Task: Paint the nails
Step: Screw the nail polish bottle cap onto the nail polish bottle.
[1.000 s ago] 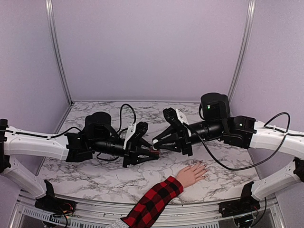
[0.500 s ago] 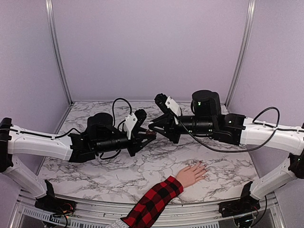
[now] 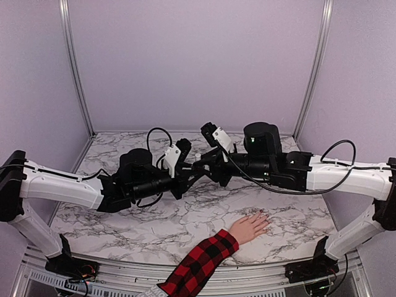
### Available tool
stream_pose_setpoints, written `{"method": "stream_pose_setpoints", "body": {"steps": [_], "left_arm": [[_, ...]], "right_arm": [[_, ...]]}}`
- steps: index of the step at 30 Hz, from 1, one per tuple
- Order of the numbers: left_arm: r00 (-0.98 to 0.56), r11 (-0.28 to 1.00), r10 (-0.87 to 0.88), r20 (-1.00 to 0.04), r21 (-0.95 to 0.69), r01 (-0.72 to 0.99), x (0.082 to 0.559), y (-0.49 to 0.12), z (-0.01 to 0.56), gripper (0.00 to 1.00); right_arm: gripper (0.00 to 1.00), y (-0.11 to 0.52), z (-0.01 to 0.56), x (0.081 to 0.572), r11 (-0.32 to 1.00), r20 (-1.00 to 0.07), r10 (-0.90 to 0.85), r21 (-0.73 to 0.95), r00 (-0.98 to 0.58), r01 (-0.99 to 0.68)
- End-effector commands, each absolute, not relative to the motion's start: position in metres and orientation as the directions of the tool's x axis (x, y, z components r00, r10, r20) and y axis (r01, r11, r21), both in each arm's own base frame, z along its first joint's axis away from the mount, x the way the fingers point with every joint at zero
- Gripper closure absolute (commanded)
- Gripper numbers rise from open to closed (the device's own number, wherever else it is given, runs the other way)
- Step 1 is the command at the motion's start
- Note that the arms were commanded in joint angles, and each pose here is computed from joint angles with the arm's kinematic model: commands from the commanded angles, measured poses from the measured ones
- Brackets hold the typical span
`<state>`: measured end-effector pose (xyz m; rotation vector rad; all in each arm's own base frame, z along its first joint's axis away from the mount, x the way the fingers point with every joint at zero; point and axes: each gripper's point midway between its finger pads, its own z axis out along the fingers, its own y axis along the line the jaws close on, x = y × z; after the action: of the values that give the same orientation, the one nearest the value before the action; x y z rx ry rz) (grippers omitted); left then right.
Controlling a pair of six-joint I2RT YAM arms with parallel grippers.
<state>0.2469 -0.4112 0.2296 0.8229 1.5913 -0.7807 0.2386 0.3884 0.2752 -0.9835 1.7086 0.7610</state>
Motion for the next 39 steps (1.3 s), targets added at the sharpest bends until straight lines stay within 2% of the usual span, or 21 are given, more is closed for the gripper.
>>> {"method": "stream_pose_setpoints", "body": {"steps": [1, 5, 8, 11, 14, 18, 22, 29, 36, 39], "left_arm": [[-0.037, 0.37, 0.005, -0.999, -0.032, 0.928, 0.224, -0.428, 0.279, 1.0], [-0.026, 0.261, 0.049, -0.998, -0.012, 0.965, 0.205, -0.434, 0.272, 1.0], [-0.015, 0.157, 0.075, -0.997, -0.003, 0.988, 0.186, -0.436, 0.268, 1.0], [0.004, 0.028, 0.078, -0.997, 0.006, 1.0, 0.162, -0.435, 0.269, 1.0], [0.025, -0.113, 0.068, -0.997, 0.017, 0.993, 0.136, -0.431, 0.272, 1.0], [0.023, -0.24, 0.053, -0.998, 0.01, 0.971, 0.113, -0.426, 0.278, 1.0], [0.004, -0.309, 0.052, -0.999, -0.012, 0.951, 0.101, -0.427, 0.281, 1.0], [0.002, -0.349, 0.051, -0.999, -0.015, 0.937, 0.094, -0.429, 0.282, 1.0], [0.003, -0.341, 0.055, -0.998, -0.016, 0.94, 0.095, -0.43, 0.28, 1.0], [0.01, -0.329, 0.053, -0.999, -0.008, 0.944, 0.096, -0.429, 0.28, 1.0]], "right_arm": [[0.66, 0.375, 0.284, 0.231, 0.465, -0.95, -0.257, 0.04, -0.178, -0.884], [0.5, 0.366, 0.296, 0.22, 0.425, -0.963, -0.246, -0.003, -0.113, -0.905], [0.43, 0.361, 0.307, 0.207, 0.376, -0.97, -0.236, -0.029, -0.066, -0.926], [0.38, 0.358, 0.314, 0.188, 0.285, -0.973, -0.229, -0.05, -0.018, -0.957], [0.38, 0.361, 0.319, 0.156, 0.11, -0.975, -0.221, -0.05, 0.025, -0.993], [0.42, 0.361, 0.327, 0.114, -0.138, -0.978, -0.194, -0.044, 0.07, -0.99], [0.45, 0.362, 0.329, 0.096, -0.235, -0.98, -0.176, -0.049, 0.092, -0.971], [0.57, 0.367, 0.327, 0.084, -0.299, -0.978, -0.186, -0.029, 0.089, -0.954], [0.62, 0.369, 0.324, 0.083, -0.31, -0.977, -0.197, -0.015, 0.08, -0.951], [0.68, 0.369, 0.324, 0.084, -0.308, -0.977, -0.199, -0.011, 0.075, -0.951]]}}
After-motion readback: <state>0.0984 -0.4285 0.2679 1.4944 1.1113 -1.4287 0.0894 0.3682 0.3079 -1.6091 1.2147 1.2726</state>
